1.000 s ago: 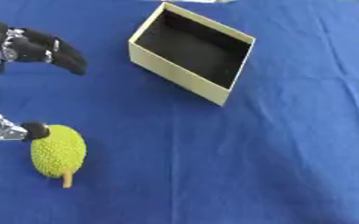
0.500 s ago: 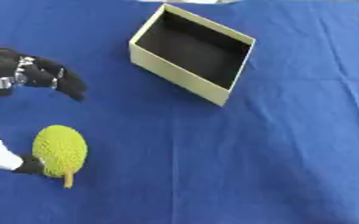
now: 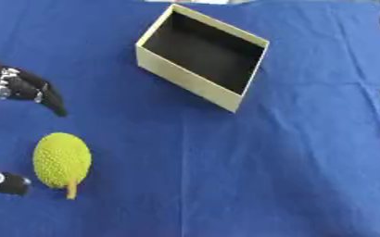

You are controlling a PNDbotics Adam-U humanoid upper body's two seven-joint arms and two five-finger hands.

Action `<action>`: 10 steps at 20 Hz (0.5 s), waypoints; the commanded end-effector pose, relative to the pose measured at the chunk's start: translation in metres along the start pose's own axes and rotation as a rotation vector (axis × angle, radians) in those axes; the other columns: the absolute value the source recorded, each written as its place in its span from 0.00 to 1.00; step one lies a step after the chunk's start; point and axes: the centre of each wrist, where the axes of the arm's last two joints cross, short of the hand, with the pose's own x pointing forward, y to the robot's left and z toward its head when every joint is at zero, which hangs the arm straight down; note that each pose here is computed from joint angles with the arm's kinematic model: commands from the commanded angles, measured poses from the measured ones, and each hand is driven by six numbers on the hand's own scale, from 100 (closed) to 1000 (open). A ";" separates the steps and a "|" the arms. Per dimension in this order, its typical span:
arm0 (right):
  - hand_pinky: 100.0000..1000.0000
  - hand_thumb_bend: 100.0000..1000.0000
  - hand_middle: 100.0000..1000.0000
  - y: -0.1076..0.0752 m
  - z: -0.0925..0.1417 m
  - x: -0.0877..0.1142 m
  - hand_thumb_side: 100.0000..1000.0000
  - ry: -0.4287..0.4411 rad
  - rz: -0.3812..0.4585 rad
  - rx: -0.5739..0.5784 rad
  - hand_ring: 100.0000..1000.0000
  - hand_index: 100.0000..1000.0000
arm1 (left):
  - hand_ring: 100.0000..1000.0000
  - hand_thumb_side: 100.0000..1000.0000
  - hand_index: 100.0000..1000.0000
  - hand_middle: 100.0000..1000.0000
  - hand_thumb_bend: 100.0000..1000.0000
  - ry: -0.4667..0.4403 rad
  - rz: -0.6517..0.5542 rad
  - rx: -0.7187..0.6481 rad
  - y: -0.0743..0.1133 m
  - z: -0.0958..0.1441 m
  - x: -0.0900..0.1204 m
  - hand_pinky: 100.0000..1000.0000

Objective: Pick up objects on the table and place them in the box.

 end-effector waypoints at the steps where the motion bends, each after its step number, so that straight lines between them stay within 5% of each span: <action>1: 0.71 0.00 0.57 -0.004 -0.007 0.005 0.32 -0.032 0.009 0.009 0.65 0.75 | 0.84 0.47 0.82 0.71 0.66 0.014 -0.029 -0.050 0.000 0.001 -0.003 0.83; 6: 0.72 0.00 0.57 -0.004 -0.007 0.005 0.32 -0.031 0.004 0.011 0.65 0.75 | 0.84 0.23 0.82 0.72 0.62 0.049 -0.008 -0.067 -0.009 -0.009 -0.009 0.82; 10: 0.72 0.00 0.57 -0.003 -0.007 0.005 0.32 -0.030 0.001 0.011 0.65 0.75 | 0.84 0.22 0.82 0.74 0.63 0.070 0.006 -0.079 -0.016 -0.015 -0.014 0.82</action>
